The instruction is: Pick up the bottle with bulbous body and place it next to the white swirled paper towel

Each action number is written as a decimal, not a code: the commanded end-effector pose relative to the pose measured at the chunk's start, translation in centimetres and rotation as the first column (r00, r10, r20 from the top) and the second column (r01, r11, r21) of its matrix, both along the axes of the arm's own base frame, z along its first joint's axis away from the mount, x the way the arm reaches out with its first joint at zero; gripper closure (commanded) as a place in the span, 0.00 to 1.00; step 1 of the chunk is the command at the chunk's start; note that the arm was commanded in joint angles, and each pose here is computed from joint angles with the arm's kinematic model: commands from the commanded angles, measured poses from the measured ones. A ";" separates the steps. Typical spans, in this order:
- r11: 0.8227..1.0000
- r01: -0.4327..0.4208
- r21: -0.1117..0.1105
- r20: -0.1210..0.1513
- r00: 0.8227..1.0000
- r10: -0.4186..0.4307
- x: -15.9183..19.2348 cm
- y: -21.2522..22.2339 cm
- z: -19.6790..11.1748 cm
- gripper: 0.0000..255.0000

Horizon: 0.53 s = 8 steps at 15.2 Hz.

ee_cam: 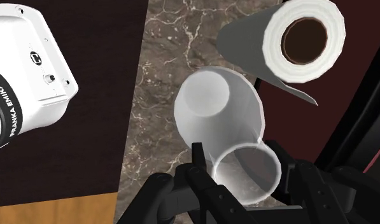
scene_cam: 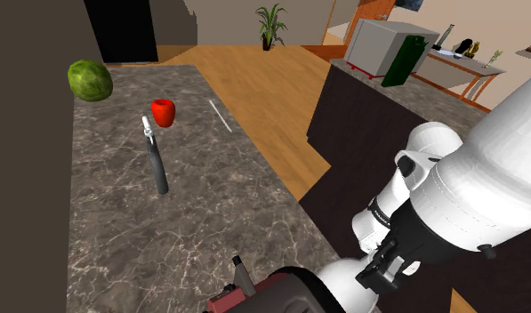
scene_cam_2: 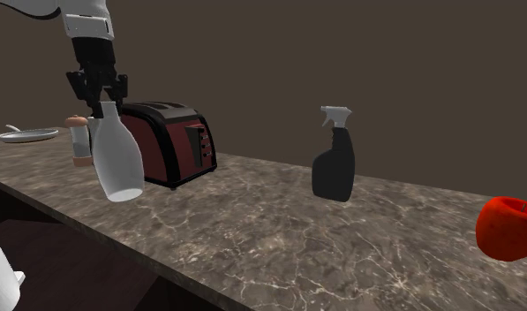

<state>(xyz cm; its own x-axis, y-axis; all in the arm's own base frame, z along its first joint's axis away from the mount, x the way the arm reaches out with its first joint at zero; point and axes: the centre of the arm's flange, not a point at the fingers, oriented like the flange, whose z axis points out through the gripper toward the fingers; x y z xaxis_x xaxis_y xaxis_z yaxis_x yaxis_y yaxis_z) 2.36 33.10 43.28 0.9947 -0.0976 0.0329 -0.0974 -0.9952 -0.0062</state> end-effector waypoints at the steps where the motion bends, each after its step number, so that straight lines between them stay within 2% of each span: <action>1: 1.000 0.000 0.000 0.000 1.000 0.000 0.0 0.0 0.0 1.00; 2: 1.000 0.000 0.000 0.000 1.000 0.000 0.0 0.0 0.0 0.00; 7: 1.000 0.000 0.000 0.000 1.000 0.000 0.0 0.0 0.0 0.00; 8: 1.000 0.000 0.000 0.000 1.000 0.000 0.0 0.0 1.3 0.00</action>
<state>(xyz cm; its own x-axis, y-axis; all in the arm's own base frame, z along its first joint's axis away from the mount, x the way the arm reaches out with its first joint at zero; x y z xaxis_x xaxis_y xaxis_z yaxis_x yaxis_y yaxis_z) 2.45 33.08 43.90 0.9947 -0.0975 0.0324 -0.0973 -0.9952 -0.0061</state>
